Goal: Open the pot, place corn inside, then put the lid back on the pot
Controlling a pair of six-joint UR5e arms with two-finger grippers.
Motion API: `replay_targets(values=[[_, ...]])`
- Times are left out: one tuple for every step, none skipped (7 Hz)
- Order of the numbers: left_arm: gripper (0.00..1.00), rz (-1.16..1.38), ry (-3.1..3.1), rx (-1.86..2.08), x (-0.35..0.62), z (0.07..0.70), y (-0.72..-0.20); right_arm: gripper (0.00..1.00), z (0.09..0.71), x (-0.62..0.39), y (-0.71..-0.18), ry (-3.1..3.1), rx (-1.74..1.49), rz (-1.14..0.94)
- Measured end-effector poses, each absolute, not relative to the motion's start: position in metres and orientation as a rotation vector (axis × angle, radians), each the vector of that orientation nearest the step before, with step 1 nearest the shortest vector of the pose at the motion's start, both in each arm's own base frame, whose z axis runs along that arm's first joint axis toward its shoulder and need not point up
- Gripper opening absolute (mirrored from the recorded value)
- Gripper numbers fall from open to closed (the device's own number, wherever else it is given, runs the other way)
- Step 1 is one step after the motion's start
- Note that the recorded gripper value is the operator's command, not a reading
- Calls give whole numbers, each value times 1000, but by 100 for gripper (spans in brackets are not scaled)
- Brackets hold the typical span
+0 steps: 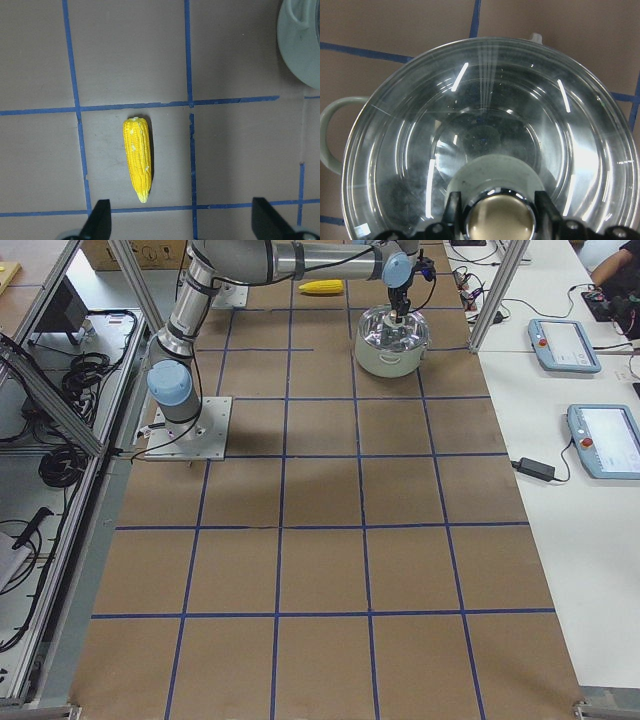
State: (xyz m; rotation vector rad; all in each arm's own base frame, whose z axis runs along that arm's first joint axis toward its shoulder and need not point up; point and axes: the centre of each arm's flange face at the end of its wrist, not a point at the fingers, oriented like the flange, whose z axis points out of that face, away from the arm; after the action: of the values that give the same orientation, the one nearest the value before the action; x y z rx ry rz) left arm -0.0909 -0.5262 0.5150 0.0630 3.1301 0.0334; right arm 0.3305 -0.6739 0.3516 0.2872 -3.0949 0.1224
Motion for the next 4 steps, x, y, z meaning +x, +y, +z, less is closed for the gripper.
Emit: replay_targets(values=[[100,28,3129,61,-90,517,-526,46,352,331,-674,-3093,299,123],[100,23,3129,56,-88,518,-527,46,354,331,-675,-3094,309,130],[100,26,3128,54,-84,518,-527,46,365,331,-675,-3096,320,153],[100,37,3126,62,-78,516,-528,46,387,330,-673,-3097,330,176]])
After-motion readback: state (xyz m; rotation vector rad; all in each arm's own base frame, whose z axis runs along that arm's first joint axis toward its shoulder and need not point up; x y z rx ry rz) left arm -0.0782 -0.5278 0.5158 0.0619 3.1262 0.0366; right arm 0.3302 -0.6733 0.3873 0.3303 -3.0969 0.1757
